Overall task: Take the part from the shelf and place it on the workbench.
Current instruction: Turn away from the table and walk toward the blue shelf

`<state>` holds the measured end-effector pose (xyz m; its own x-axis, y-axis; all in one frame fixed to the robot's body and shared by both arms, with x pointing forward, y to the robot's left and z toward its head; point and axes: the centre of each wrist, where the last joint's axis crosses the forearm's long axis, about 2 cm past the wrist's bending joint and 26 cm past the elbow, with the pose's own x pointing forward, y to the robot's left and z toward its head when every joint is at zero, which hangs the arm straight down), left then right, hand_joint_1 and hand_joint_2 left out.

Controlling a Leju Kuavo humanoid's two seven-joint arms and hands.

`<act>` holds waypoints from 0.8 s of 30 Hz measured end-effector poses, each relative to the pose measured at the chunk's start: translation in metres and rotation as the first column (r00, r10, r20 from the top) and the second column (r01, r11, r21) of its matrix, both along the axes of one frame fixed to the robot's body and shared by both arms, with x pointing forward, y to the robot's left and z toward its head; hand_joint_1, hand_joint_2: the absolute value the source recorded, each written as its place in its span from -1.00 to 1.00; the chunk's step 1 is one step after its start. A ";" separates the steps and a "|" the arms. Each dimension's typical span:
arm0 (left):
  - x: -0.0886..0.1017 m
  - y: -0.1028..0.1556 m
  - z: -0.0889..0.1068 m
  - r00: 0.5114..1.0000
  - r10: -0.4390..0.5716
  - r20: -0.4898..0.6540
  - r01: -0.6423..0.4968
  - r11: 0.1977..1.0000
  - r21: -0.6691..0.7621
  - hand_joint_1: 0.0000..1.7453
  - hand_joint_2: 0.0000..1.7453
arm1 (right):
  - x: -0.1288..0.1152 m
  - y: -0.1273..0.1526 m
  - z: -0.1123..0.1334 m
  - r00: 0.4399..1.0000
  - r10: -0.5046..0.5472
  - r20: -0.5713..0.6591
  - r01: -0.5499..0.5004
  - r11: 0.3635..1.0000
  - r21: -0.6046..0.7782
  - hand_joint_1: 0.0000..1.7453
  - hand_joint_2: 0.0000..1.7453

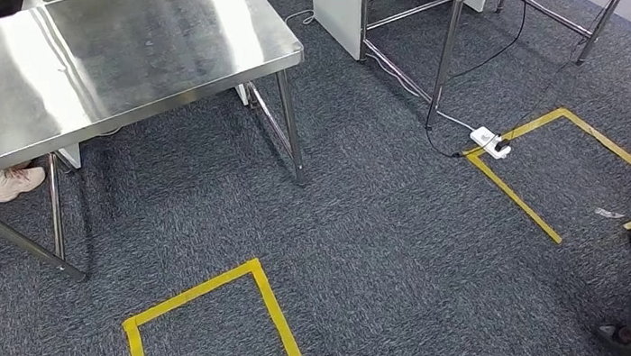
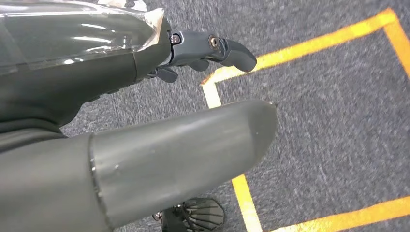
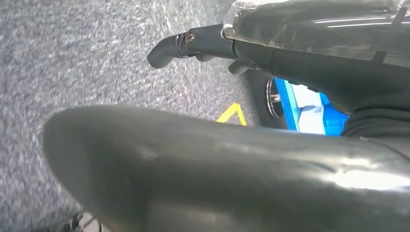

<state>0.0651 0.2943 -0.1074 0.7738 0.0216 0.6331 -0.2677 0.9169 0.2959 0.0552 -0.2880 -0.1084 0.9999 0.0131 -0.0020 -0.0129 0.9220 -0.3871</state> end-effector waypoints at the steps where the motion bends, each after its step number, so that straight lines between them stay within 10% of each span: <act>1: 0.001 -0.001 0.000 1.000 0.000 0.001 0.000 1.000 -0.001 -1.00 -1.00 | 0.000 0.000 0.000 1.000 -0.001 0.000 0.001 1.000 0.000 -1.00 -1.00; 24: 0.005 -0.004 0.001 1.000 -0.007 -0.003 0.007 1.000 0.000 -1.00 -1.00 | 0.000 0.001 0.000 1.000 -0.016 -0.005 0.016 1.000 -0.001 -1.00 -1.00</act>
